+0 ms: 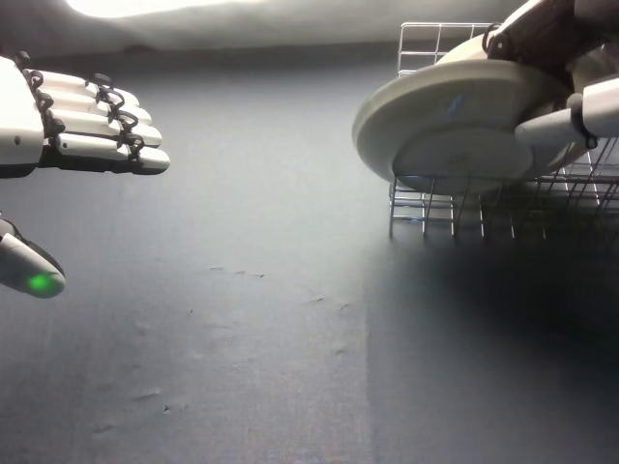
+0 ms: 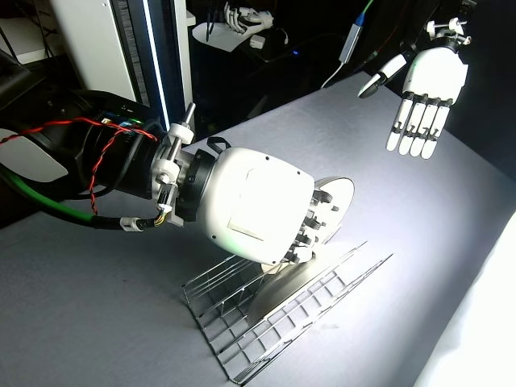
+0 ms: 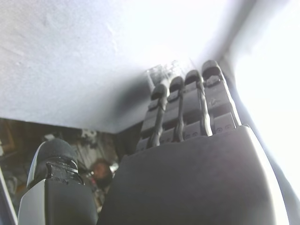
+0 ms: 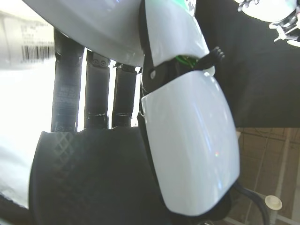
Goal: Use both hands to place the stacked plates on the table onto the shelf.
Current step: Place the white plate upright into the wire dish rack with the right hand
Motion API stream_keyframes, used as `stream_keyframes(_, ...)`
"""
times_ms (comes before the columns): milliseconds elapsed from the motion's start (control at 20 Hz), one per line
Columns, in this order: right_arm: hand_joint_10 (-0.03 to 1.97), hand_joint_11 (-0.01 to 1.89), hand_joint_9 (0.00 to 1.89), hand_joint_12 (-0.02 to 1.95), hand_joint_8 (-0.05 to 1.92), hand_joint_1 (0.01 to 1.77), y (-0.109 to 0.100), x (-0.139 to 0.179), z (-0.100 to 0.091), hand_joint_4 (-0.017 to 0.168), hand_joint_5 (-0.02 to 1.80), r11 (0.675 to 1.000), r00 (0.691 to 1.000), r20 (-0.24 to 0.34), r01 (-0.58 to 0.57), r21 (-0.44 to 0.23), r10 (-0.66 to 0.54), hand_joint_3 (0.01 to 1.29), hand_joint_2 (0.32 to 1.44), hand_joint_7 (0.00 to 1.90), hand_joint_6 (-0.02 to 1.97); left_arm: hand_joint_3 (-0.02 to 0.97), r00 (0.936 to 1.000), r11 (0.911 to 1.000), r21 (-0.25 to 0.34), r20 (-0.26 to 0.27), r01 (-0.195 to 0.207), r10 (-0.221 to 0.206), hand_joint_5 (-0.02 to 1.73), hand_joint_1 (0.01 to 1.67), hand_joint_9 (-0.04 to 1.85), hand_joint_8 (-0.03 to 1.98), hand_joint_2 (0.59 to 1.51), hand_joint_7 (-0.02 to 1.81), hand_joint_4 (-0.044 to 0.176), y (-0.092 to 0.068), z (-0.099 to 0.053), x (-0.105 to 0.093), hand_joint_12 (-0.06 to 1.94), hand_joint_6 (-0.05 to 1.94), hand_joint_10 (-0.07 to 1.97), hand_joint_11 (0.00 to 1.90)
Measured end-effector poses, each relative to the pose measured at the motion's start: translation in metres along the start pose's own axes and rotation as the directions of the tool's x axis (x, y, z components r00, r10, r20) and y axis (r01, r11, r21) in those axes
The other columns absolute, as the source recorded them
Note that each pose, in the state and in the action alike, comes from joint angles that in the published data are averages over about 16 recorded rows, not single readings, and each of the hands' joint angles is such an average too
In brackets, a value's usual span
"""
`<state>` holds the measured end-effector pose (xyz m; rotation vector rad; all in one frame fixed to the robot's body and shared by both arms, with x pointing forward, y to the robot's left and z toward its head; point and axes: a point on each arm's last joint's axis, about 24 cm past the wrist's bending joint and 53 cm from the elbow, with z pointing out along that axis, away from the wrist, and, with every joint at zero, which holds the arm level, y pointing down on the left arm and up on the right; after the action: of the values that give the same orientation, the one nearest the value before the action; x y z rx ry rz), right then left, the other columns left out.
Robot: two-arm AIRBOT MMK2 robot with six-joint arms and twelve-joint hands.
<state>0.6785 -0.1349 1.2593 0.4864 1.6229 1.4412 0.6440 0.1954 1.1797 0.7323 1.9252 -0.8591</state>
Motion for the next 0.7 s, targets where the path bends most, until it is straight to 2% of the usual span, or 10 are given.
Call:
stream_keyframes(550,1.06,0.83,1.00,1.12,0.84,1.41,0.0080,-0.0003,0.0002,-0.009,0.91,0.999,0.999,-0.005,0.041,-0.028,-0.041,0.01,1.01,1.04,0.86,0.011,1.0000,1.0000,0.006,-0.005,-0.003,0.003,0.02,0.02,0.02,0.00,1.013,0.02,0.002,-0.0019,0.0005,0.0013,0.01,0.01,-0.06,0.02)
stream_keyframes(700,1.05,0.84,1.00,1.16,0.84,1.40,0.0049,0.0003,-0.0007,-0.009,0.91,0.999,0.999,-0.008,0.048,-0.020,-0.048,0.01,1.01,1.04,0.86,0.010,1.0000,1.0000,0.007,-0.006,-0.003,0.004,0.02,0.02,0.02,0.00,1.013,0.02,0.002,-0.0020,0.0005,0.0014,0.01,0.01,-0.06,0.02)
